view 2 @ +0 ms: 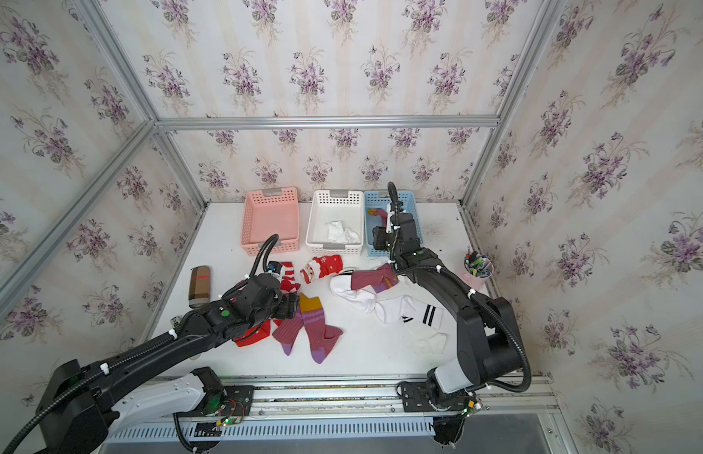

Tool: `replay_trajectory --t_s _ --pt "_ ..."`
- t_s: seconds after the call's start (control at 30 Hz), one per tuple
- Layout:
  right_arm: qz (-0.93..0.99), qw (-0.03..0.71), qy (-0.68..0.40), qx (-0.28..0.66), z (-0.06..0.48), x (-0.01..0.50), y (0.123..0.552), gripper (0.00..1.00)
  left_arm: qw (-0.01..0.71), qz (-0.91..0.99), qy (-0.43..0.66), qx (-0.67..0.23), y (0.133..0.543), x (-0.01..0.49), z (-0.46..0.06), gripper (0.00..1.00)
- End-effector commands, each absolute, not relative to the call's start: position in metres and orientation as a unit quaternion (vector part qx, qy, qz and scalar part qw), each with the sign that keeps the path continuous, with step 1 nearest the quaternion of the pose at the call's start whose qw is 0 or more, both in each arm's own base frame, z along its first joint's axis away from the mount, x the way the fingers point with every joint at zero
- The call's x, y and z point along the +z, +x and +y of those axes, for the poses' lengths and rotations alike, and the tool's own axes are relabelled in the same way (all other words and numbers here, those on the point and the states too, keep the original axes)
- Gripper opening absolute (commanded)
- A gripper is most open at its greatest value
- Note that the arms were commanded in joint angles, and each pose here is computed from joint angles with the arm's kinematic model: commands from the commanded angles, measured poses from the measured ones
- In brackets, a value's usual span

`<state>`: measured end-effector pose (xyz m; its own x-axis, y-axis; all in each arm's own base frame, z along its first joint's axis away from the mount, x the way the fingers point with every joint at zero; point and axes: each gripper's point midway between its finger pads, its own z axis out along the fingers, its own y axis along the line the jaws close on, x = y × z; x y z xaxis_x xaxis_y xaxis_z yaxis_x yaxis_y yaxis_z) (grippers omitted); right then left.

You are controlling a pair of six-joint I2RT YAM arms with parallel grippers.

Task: Sort the socks into the basket by color
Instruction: Place the sock in the bin.

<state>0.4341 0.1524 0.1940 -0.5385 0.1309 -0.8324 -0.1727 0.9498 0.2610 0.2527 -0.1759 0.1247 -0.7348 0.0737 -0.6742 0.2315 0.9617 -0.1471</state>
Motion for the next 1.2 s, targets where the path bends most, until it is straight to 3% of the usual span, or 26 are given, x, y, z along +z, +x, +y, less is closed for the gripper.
replay_trajectory --t_s 0.0,0.3,0.73,1.17 --pt "0.857 0.487 -0.008 0.17 0.156 0.196 0.433 0.49 0.362 0.921 0.071 -0.128 0.256 0.128 -0.181 0.8" --pt "0.87 0.462 -0.005 0.173 0.16 0.164 0.422 0.48 0.348 0.926 0.07 -0.13 0.255 0.114 -0.185 0.78" --pt "0.875 0.453 -0.009 0.169 0.166 0.153 0.414 0.48 0.32 0.932 0.071 -0.156 0.252 0.086 -0.203 0.68" --pt "0.876 0.452 -0.01 0.166 0.168 0.151 0.41 0.48 0.295 0.938 0.075 -0.164 0.259 0.062 -0.22 0.65"
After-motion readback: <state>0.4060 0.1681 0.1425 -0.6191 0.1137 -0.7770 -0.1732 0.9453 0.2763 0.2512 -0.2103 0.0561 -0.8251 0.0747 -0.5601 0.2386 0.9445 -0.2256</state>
